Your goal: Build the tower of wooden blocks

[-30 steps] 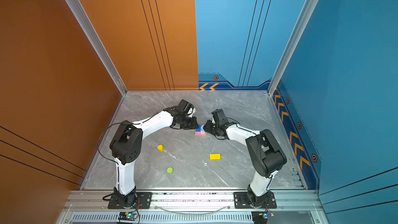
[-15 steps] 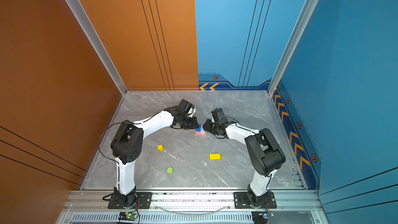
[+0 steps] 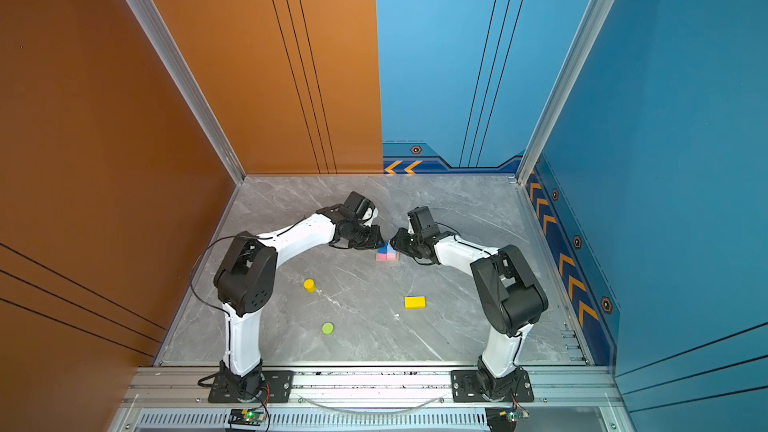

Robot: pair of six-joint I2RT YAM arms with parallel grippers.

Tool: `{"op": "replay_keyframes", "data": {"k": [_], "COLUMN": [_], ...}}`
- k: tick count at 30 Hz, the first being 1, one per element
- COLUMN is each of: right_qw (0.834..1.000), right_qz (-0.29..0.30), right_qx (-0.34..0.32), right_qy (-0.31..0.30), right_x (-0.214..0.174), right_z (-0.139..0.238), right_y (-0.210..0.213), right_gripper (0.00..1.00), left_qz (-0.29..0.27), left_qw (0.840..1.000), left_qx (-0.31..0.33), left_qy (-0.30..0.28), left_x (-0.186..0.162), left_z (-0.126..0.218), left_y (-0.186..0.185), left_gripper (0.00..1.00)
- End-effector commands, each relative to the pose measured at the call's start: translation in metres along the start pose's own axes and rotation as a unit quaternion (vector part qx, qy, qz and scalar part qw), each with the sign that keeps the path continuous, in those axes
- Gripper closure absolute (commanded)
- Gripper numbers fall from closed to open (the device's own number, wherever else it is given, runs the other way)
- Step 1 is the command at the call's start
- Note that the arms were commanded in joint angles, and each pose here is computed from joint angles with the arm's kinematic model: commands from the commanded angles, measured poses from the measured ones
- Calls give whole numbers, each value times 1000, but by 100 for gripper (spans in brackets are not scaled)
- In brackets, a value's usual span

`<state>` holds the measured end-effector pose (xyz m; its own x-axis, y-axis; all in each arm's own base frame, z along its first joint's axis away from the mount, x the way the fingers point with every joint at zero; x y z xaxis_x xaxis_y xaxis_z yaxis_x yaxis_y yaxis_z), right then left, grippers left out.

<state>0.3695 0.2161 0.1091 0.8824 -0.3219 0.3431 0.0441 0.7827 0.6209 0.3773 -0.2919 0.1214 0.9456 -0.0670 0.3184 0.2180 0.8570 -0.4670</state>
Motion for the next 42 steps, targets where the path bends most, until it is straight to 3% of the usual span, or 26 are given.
{"op": "replay_keyframes", "data": {"k": [1,20,32,39,41,42], "right_qw": [1000,1000,999,998,998,998], "right_qz": [5,10,33,49,57,61], "right_qx": [8,5,3,-2,-5,-7], "right_qy": [6,1,-24,-25,-20,-18], "right_x": [5,9,28,43,47,49], "right_z": [-2,5,34,37,36,36], "right_y": [4,5,21,30,33,34], "right_gripper": [66,62,56,67,75,80], "left_qz": [2,3,0,-8,-13,-13], "left_qw": [1000,1000,1000,999,998,998], "left_qx": [-12,-13,-16,-8,-3,0], "left_qy": [-2,-5,-27,-53,-56,-56], "left_x": [6,6,12,12,6,2], "left_z": [-1,2,23,52,58,61], "left_y": [-5,-5,-9,-7,-5,-3], "left_gripper": [69,65,55,56,64,73]}}
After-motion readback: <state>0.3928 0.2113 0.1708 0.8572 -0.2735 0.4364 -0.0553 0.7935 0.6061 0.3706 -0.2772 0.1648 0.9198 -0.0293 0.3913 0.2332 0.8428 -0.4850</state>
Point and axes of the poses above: each gripper's point midway between its finger pads, its own z axis back along the fingers, its own y axis along the line the jaws close on, x = y × z, the point moved 5 cm from there along z, back along the fingers, and after that the axes turned 1 degree about -z, right-handed, at the moved point
